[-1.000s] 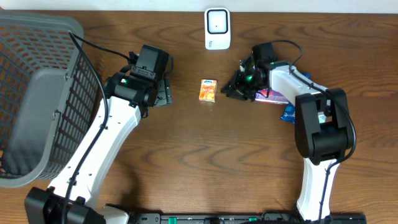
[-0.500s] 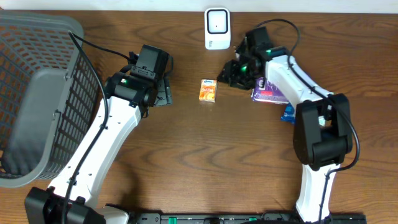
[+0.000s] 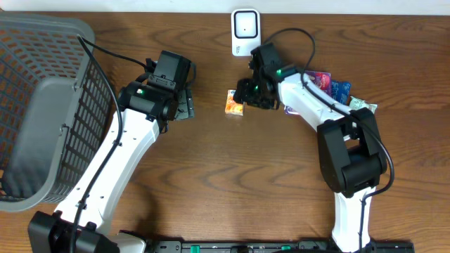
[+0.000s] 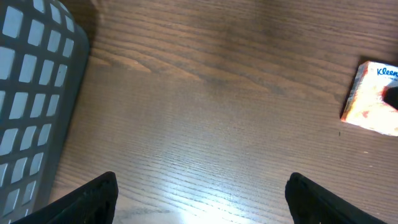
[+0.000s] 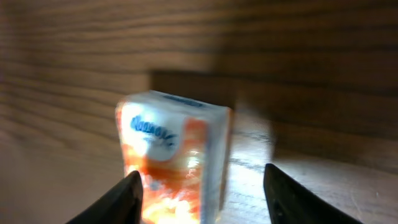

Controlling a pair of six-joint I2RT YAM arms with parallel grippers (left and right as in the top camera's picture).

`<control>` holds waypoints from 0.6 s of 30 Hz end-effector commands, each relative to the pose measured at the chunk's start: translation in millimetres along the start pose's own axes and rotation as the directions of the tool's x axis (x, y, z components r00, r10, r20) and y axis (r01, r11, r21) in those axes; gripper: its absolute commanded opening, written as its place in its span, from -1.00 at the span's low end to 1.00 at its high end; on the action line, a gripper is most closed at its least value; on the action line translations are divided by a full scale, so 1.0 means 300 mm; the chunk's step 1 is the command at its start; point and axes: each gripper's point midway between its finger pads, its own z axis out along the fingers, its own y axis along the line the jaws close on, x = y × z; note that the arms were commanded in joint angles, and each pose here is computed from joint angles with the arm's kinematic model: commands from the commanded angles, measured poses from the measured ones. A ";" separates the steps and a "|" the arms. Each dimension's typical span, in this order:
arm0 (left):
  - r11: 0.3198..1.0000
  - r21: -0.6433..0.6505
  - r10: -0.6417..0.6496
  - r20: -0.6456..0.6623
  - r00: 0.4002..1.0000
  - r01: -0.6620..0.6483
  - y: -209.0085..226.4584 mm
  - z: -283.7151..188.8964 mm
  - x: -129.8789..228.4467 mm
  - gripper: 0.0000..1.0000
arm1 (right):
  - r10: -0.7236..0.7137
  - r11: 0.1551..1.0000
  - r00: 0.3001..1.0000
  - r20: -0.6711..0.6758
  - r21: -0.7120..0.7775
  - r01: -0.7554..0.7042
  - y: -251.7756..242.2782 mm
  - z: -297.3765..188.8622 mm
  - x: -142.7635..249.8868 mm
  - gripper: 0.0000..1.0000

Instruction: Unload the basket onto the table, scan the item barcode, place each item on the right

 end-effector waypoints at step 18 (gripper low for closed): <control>1.000 -0.019 -0.010 0.007 1.000 0.010 0.010 0.001 -0.009 0.72 | -0.217 0.626 0.973 -0.072 -0.775 0.083 0.281 -0.220 0.051 -0.98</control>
